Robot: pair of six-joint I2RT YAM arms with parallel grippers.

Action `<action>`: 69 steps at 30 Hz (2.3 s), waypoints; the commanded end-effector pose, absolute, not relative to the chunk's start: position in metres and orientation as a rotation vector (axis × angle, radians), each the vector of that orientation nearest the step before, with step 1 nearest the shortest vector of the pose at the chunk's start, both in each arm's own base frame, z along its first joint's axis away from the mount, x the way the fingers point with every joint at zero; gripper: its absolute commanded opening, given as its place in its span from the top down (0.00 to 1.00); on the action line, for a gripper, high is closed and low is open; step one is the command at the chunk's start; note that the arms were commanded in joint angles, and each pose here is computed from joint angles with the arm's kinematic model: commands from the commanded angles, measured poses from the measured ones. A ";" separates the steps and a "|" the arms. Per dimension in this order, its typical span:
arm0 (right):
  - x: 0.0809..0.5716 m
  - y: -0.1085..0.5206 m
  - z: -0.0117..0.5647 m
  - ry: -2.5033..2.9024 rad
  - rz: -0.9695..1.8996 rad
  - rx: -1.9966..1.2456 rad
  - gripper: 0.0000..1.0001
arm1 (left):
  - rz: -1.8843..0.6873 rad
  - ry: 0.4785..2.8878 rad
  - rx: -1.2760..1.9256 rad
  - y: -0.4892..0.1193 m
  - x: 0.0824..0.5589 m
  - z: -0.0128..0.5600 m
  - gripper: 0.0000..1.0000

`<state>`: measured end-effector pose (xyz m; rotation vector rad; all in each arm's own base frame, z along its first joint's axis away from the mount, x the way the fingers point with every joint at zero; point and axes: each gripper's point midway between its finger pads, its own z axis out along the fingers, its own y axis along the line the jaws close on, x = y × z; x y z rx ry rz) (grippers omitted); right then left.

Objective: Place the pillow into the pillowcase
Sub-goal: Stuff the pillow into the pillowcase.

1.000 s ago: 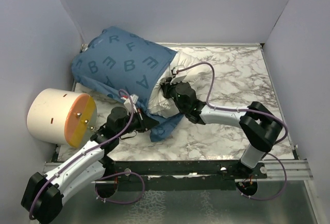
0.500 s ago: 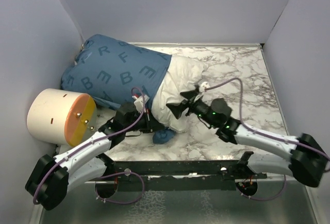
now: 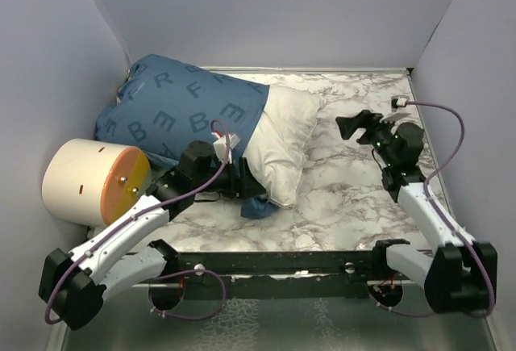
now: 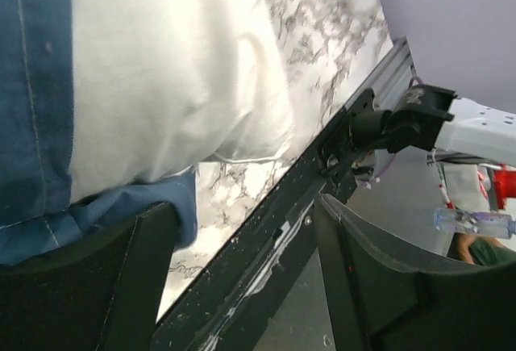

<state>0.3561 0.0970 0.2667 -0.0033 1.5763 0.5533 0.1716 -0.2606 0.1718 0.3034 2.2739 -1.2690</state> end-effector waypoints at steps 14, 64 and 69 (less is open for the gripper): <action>0.373 0.208 0.158 1.719 1.429 0.096 0.03 | -0.482 2.134 0.530 -0.224 0.282 0.283 0.27; 0.326 0.364 0.514 1.095 1.197 -0.717 0.96 | -0.500 1.798 0.511 -0.270 0.297 0.434 0.01; 0.316 0.359 0.521 1.071 1.178 -0.734 0.88 | -0.108 1.913 0.410 -0.212 0.339 0.380 0.31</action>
